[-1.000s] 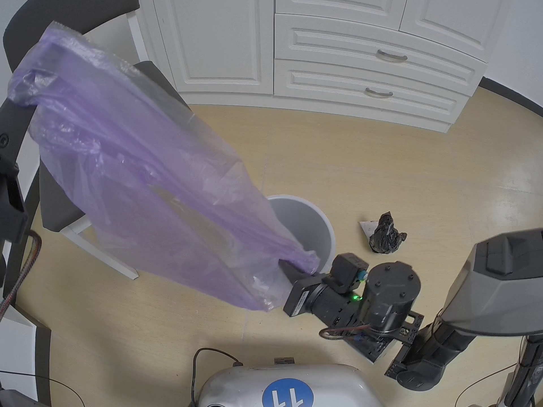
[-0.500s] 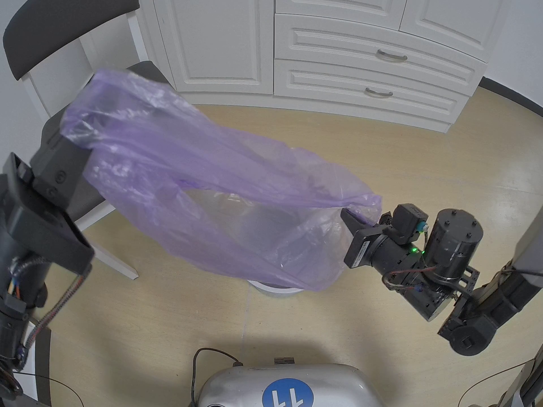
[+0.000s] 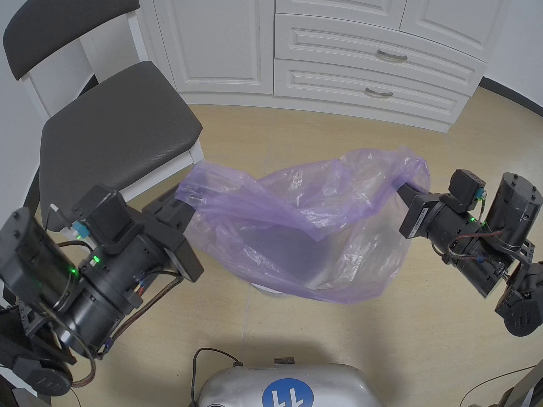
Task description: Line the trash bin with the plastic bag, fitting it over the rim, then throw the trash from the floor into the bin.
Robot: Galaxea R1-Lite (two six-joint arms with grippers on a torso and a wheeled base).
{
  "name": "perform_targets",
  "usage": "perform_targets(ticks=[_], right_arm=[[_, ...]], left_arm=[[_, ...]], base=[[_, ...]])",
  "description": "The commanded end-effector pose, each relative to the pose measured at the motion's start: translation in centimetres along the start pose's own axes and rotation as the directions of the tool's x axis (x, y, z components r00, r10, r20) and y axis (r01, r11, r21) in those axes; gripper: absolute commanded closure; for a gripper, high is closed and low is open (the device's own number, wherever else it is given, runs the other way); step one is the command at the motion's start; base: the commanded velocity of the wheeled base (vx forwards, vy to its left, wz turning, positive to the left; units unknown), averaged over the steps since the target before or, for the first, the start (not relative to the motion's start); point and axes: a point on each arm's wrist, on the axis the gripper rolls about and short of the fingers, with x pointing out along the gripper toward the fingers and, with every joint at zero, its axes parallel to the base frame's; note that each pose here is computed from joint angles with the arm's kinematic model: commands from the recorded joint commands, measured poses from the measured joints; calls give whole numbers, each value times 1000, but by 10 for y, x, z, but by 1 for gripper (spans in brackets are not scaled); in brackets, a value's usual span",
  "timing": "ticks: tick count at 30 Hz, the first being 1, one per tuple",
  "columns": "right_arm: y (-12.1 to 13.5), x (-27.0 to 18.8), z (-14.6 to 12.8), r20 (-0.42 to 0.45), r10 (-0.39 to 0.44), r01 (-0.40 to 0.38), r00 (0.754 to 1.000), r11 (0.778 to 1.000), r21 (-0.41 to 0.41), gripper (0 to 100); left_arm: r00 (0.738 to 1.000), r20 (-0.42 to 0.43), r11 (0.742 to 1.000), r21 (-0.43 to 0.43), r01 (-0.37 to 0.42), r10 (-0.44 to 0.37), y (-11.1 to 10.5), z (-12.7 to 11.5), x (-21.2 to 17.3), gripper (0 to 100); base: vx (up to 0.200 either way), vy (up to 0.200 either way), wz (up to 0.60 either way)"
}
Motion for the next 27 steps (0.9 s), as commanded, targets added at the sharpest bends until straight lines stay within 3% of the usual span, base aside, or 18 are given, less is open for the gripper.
perform_targets(ticks=[1, 5, 10, 17, 23, 27], right_arm=[[-7, -8, 12, 37, -20, 21, 999, 999, -25, 100], [-11, -10, 8, 22, -36, 38, 999, 997, -67, 100], [-18, -11, 0, 8, -128, 128, 992, 978, -167, 100], [-28, -20, -9, -28, -164, 150, 986, 949, -278, 100], [-32, -26, -17, -63, -172, 143, 983, 934, -326, 100], [-40, -33, -23, -90, -201, 150, 976, 907, -394, 100]], left_arm=[[991, -109, 996, 41, -76, 80, 16, -34, 22, 100], [982, -147, 992, 62, -114, 122, 29, -46, 27, 100], [974, -174, 987, 91, -130, 144, 45, -53, 26, 100], [972, -154, 978, 134, -159, 179, 57, -49, 27, 100], [972, -144, 977, 137, -166, 185, 58, -46, 26, 100], [972, -130, 975, 139, -176, 194, 61, -41, 23, 100]], base=[[0, 0, 0], [0, 0, 0], [0, 0, 0], [0, 0, 0], [0, 0, 0], [0, 0, 0]])
